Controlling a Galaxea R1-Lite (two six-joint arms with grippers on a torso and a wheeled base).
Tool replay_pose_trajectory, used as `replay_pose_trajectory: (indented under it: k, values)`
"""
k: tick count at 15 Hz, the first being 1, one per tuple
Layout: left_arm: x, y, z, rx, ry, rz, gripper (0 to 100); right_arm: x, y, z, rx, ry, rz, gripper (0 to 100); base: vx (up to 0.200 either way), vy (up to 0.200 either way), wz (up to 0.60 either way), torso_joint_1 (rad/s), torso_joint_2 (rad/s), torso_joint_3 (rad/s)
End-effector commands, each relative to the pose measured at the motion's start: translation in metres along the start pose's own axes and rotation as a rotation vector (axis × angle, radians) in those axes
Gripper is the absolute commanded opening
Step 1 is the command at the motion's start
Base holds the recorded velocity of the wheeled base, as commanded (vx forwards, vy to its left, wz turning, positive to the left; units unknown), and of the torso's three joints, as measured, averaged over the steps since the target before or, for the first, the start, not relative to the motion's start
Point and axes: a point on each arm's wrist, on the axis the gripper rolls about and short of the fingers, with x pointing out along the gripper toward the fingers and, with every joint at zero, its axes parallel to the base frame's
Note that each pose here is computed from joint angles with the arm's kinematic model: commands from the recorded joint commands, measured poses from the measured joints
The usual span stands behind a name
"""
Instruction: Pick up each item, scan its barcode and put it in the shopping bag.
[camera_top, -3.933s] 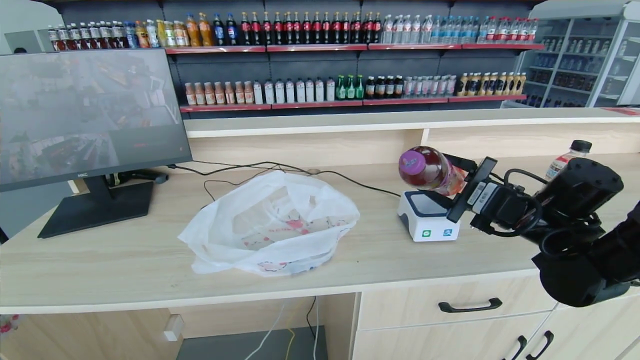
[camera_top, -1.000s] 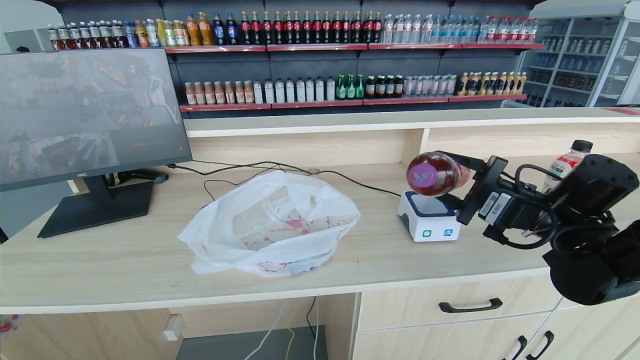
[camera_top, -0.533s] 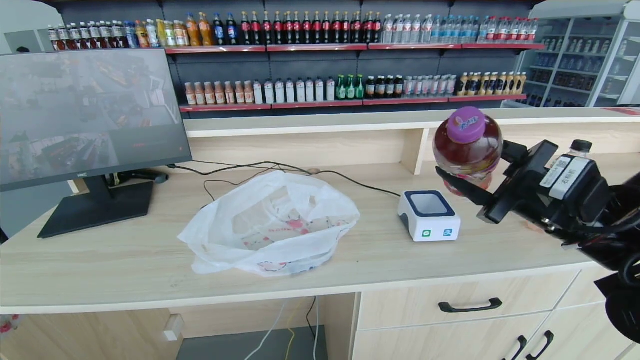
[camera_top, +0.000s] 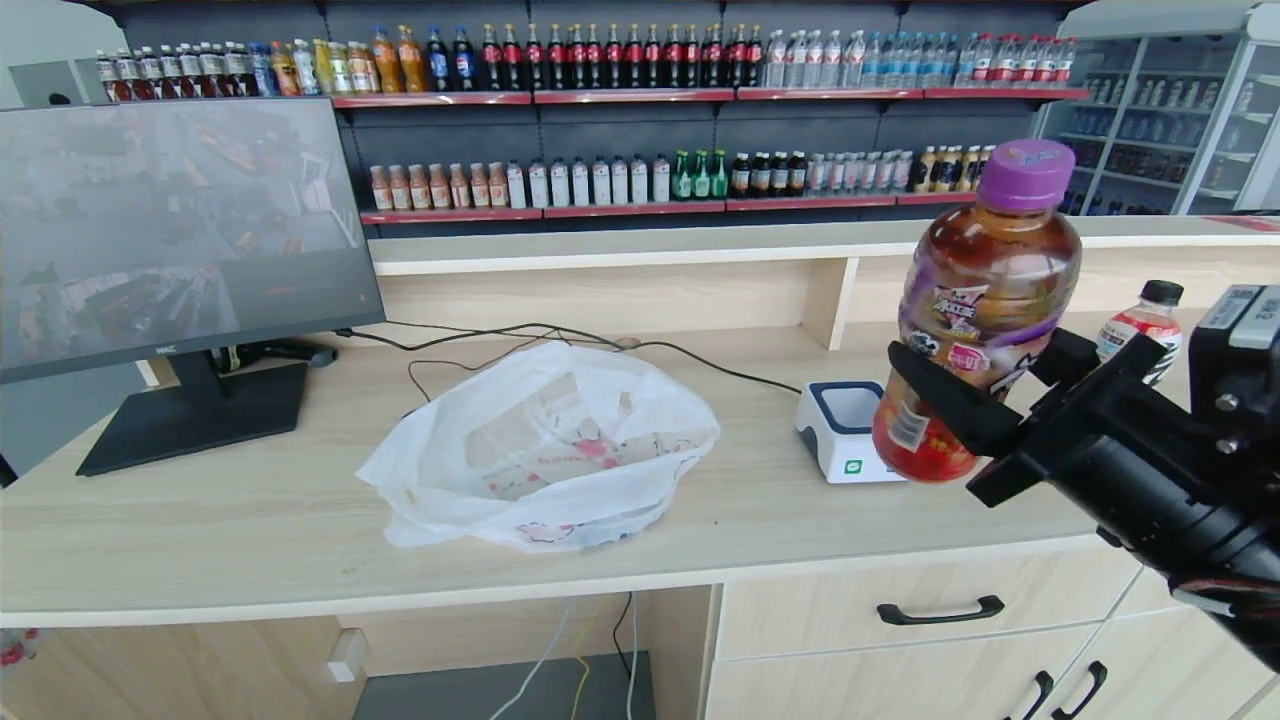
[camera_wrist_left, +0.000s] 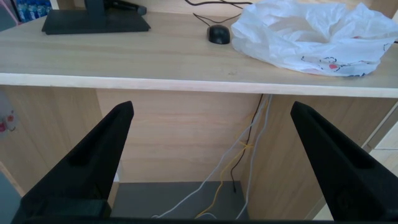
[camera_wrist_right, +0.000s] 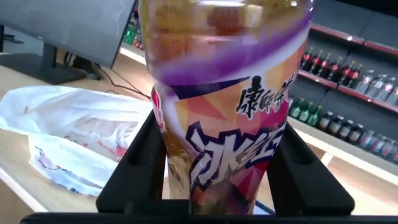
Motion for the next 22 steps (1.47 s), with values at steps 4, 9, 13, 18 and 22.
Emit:
replay_pose_trajectory:
  k: [4,9,13,18,22]
  values:
    - [0.000,0.000,0.000,-0.001,0.000,0.000,100,-0.035,0.016,-0.021,0.247,0.175,-0.041,0,0.000,0.000,0.00,0.000,0.00,0.000]
    - [0.000,0.000,0.000,-0.001,0.000,0.000,100,-0.020,0.013,-0.019,0.327,0.152,-0.141,0,0.000,0.000,0.00,0.000,0.00,0.000]
    - [0.000,0.000,0.000,-0.001,0.000,0.000,100,-0.014,0.013,-0.021,0.328,0.147,-0.143,0,0.000,0.000,0.00,0.000,0.00,0.000]
    - [0.000,0.000,0.000,-0.002,0.000,0.000,100,-0.010,0.001,-0.027,0.314,0.160,-0.198,0,0.000,0.040,0.00,0.000,0.00,0.000]
    - [0.000,0.000,0.000,-0.002,0.000,0.003,100,-0.009,0.000,-0.026,0.316,0.149,-0.201,0,0.000,0.200,0.00,-0.002,0.00,0.001]
